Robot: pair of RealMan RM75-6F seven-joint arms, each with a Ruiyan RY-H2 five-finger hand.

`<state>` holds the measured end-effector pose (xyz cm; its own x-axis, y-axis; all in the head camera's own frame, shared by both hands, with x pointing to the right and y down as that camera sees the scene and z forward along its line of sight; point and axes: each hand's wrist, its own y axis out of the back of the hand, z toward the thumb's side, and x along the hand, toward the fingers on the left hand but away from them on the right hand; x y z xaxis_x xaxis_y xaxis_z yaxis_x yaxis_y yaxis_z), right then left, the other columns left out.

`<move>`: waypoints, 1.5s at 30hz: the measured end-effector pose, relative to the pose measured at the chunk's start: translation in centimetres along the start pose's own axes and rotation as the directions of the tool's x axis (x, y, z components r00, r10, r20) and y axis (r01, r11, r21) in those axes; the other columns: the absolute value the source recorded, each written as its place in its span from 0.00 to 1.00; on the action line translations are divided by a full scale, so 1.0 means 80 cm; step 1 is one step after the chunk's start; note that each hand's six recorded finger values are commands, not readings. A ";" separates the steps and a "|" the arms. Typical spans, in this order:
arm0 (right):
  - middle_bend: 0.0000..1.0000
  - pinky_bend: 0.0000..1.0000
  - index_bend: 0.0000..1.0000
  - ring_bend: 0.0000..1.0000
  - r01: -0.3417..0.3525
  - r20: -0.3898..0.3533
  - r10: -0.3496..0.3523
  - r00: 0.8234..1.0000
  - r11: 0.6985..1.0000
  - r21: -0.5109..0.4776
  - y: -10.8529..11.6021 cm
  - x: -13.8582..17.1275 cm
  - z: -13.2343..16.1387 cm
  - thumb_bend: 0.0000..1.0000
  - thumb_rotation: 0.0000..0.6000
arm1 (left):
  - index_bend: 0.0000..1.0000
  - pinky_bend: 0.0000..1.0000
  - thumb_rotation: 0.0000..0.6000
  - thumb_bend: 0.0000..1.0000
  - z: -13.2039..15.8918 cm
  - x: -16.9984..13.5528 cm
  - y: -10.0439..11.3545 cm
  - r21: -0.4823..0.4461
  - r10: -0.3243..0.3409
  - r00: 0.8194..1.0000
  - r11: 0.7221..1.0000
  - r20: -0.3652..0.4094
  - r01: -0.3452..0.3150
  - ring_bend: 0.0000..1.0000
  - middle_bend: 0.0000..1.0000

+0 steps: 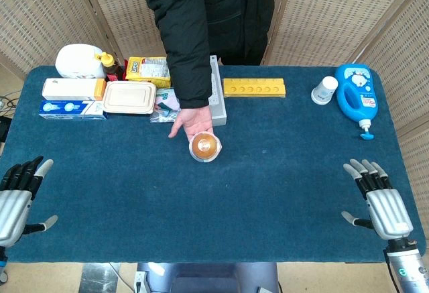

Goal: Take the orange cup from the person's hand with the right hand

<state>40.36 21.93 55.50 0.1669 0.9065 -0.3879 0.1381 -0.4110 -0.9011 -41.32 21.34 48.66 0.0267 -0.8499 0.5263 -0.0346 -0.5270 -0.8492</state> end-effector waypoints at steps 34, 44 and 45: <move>0.11 0.13 0.17 0.04 -0.167 -0.408 0.146 0.901 0.986 -0.015 0.002 -0.223 0.297 0.16 1.00 | 0.00 0.01 1.00 0.02 -0.012 0.004 0.009 -0.042 -0.003 1.000 0.999 -0.014 0.002 0.00 0.00; 0.15 0.22 0.21 0.08 -0.239 -0.402 0.220 0.889 0.971 0.003 -0.037 -0.268 0.377 0.21 1.00 | 0.00 0.01 1.00 0.02 -0.018 0.009 0.011 -0.058 -0.010 1.000 0.998 -0.023 0.009 0.00 0.00; 0.16 0.23 0.22 0.09 -0.241 -0.398 0.223 0.890 0.971 0.005 -0.040 -0.272 0.381 0.22 1.00 | 0.00 0.01 1.00 0.02 -0.019 0.009 0.012 -0.061 -0.010 1.000 0.998 -0.024 0.008 0.00 0.00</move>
<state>6.50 6.50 60.93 0.5680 0.6763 -0.4690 0.0886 -0.6169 -0.7821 -42.82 20.20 48.34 0.0028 -0.8445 0.5356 -0.0950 -0.5334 -0.8405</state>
